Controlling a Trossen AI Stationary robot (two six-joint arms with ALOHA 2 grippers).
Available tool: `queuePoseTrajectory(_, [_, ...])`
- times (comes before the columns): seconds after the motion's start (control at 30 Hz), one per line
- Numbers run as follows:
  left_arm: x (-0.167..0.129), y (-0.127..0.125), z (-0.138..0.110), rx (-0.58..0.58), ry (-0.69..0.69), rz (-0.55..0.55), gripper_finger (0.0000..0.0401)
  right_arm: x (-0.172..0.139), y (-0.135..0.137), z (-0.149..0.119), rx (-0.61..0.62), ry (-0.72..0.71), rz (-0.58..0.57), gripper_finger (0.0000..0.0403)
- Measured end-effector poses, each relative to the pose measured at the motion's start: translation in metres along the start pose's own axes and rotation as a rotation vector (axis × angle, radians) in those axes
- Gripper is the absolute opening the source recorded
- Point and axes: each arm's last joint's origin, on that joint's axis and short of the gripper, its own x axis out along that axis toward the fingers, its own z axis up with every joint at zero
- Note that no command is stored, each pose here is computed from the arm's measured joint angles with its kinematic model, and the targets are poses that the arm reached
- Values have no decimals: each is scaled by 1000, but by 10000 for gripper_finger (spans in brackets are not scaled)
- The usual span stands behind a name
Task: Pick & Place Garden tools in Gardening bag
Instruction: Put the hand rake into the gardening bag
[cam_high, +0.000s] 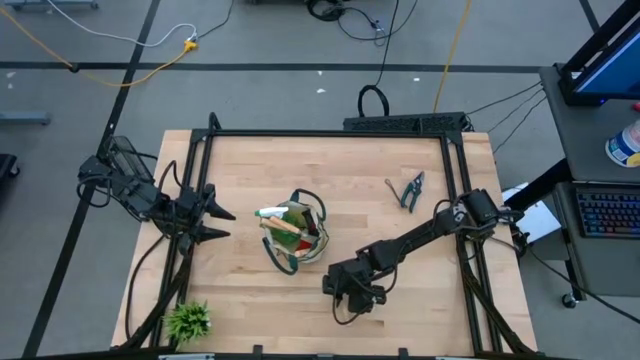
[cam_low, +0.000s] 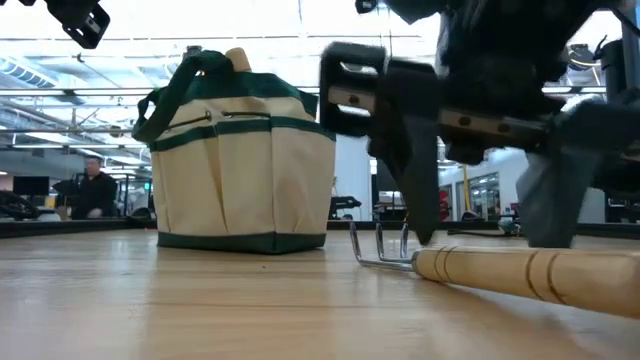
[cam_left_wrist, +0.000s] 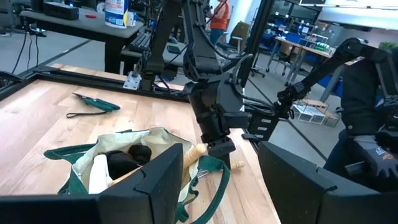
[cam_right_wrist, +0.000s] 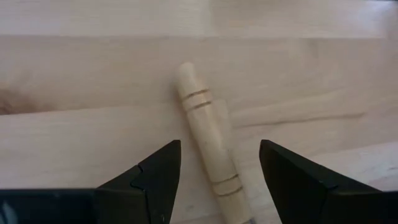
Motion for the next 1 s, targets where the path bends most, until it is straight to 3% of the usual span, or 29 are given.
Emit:
queuePoseTrajectory(0.43, [0, 0, 0, 1, 2, 1, 216, 22, 7, -18, 107, 33, 25, 199])
queuePoseTrajectory(0.9, [0, 0, 0, 0, 3, 1, 216, 24, 8, -19, 361, 46, 25, 65])
queuePoseTrajectory(1.0, [0, 0, 0, -6, 3, 1, 216, 22, 8, -18, 386, 48, 20, 58])
